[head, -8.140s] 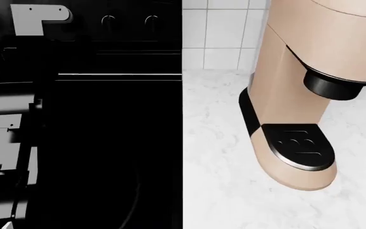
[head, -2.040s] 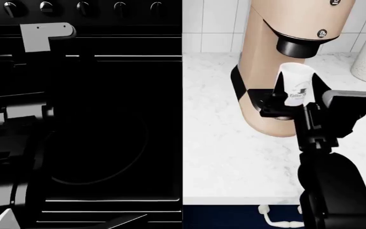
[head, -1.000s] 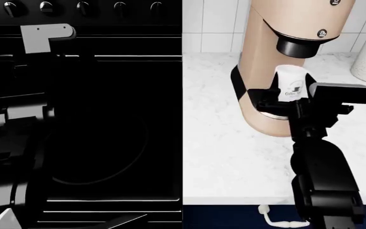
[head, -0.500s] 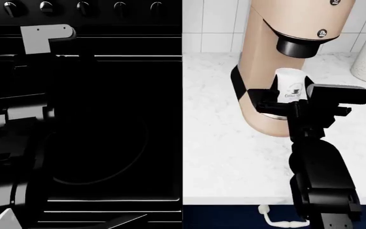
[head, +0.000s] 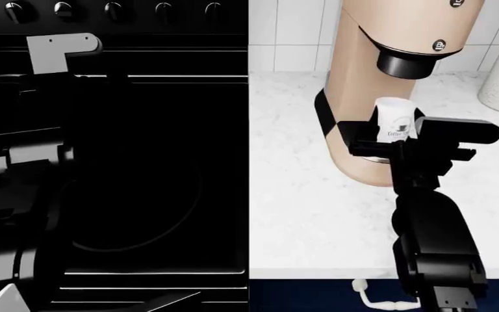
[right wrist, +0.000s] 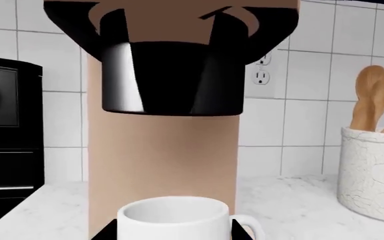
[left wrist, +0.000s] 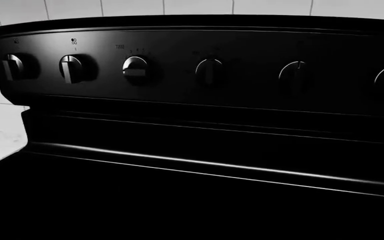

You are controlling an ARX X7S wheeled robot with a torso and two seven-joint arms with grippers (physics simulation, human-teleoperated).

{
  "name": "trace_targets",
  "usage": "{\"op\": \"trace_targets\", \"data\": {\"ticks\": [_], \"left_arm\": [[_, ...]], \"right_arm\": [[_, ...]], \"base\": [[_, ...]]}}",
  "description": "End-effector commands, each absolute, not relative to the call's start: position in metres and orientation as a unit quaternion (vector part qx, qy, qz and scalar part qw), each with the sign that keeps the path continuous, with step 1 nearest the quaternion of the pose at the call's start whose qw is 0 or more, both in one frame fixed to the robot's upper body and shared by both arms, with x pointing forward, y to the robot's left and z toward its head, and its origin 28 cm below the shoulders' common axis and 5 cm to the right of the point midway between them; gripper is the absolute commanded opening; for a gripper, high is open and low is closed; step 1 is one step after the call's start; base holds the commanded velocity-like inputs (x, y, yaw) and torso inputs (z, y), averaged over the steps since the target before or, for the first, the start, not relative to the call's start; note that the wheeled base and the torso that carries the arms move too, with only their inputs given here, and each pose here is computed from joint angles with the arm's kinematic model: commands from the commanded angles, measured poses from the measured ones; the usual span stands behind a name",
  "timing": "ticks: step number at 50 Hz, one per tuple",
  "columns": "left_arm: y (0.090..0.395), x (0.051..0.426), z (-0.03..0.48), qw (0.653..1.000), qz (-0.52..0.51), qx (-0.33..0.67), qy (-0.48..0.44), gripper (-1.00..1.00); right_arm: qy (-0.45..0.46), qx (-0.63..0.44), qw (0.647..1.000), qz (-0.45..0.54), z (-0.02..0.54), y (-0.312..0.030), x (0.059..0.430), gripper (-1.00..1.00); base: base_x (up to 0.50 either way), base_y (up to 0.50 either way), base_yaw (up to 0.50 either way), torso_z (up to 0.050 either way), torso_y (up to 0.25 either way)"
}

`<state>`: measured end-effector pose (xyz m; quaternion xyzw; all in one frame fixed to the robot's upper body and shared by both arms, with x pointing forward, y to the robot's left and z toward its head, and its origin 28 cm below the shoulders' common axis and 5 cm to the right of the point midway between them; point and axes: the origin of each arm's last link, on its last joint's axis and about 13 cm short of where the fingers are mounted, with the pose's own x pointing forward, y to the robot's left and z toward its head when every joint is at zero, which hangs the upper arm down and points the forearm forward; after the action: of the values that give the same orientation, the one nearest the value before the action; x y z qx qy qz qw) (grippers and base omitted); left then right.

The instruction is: Pick the mug from the cabinet, place it under the coffee machine dispenser, and press the start button.

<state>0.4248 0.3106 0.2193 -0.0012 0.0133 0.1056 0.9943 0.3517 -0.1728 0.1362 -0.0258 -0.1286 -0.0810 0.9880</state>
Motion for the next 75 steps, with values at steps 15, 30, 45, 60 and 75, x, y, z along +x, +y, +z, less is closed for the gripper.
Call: {"op": "trace_targets", "data": {"ticks": [15, 30, 45, 60, 75], "left_arm": [[0.31, 0.425, 0.219, 0.994, 0.106, -0.003, 0.014, 1.0], [0.31, 0.425, 0.218, 0.994, 0.106, -0.003, 0.014, 1.0], [0.309, 0.425, 0.218, 0.994, 0.105, -0.005, 0.014, 1.0], [0.31, 0.425, 0.217, 0.994, 0.106, -0.005, 0.014, 1.0], [0.309, 0.425, 0.215, 0.994, 0.107, -0.006, 0.016, 1.0]], "right_arm": [[-0.115, -0.037, 0.989, -0.088, 0.126, -0.175, 0.352, -1.0], [-0.108, -0.038, 0.989, -0.092, 0.121, -0.176, 0.357, -1.0], [-0.101, -0.033, 0.991, -0.088, 0.123, -0.174, 0.353, 1.0], [-0.14, -0.051, 0.983, -0.105, 0.142, -0.169, 0.309, 1.0], [-0.188, -0.051, 0.978, -0.071, 0.176, -0.165, 0.23, 1.0]], "base": [[0.0, 0.0, 0.0, 0.001, 0.0], [0.0, 0.0, 0.0, 0.0, 0.0], [0.0, 0.0, 0.0, 0.0, 0.0], [0.0, 0.0, 0.0, 0.0, 0.0], [0.0, 0.0, 0.0, 0.0, 0.0]]}}
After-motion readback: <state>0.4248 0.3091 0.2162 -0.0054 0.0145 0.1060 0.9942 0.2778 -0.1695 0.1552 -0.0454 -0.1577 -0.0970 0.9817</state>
